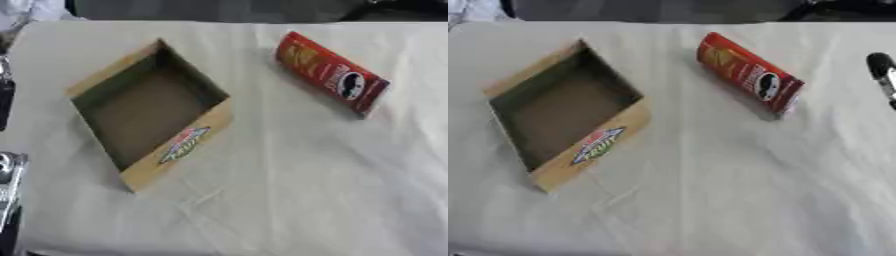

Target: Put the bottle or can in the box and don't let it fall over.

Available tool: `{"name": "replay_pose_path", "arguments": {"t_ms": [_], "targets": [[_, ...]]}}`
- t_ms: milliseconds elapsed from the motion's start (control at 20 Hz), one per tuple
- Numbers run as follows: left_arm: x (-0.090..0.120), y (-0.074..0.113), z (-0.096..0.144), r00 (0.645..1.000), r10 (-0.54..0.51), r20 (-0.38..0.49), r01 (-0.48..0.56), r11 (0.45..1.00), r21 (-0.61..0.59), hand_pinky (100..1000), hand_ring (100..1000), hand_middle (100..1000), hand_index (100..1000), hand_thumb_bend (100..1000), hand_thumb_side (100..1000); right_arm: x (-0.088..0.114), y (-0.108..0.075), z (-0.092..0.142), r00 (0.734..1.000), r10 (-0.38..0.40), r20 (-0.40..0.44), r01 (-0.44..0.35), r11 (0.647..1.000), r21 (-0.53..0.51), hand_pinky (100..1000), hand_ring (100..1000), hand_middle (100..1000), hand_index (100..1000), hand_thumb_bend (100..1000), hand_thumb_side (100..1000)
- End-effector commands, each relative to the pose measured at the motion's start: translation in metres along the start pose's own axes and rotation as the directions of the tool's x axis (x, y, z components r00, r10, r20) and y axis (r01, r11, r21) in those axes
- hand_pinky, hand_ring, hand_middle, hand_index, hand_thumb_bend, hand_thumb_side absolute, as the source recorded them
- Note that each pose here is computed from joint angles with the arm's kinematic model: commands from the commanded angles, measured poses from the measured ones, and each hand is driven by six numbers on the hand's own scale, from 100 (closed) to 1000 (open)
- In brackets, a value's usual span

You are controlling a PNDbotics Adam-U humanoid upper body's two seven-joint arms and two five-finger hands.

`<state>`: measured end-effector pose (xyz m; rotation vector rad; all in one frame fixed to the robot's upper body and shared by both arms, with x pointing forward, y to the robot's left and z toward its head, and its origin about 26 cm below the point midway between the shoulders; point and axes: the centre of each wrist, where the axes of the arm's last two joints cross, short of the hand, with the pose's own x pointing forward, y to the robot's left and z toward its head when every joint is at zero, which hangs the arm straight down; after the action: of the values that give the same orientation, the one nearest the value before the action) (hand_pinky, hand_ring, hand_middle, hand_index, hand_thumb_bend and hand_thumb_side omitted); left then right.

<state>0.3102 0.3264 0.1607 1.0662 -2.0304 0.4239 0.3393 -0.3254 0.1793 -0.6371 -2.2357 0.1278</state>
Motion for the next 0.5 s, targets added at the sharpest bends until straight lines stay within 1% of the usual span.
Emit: {"name": "replay_pose_path", "arguments": {"t_ms": [50,150,300,400,500], "targets": [[0.0048,0.0057,-0.0082,0.999,-0.009,0.040,0.008,1.000,0.012,561,871,648,675,556,610,0.0074,-0.0086,-0.0112,0.997,0.064,0.041,-0.067,0.995,0.072,869,915,775,884,677,414],[0.0046,0.0058,-0.0082,0.999,-0.010,0.040,0.009,1.000,0.012,561,871,648,675,556,610,0.0087,-0.0093,-0.0130,0.995,0.094,0.046,-0.099,0.986,0.131,874,920,781,887,680,421],[0.0044,0.0058,-0.0083,0.999,-0.010,0.040,0.010,1.000,0.011,561,871,648,675,556,610,0.0097,-0.0086,-0.0148,0.992,0.119,0.052,-0.126,0.973,0.192,877,921,783,887,683,430],[0.0041,0.0058,-0.0083,0.999,-0.010,0.040,0.010,1.000,0.010,561,871,648,675,556,610,0.0091,-0.0064,-0.0159,0.991,0.121,0.057,-0.130,0.970,0.207,877,919,782,887,684,427],[0.0037,0.0056,-0.0081,0.999,-0.010,0.038,0.010,1.000,0.007,560,872,648,675,556,610,0.0082,-0.0031,-0.0172,0.991,0.112,0.072,-0.123,0.973,0.193,871,908,773,880,684,404]]}}
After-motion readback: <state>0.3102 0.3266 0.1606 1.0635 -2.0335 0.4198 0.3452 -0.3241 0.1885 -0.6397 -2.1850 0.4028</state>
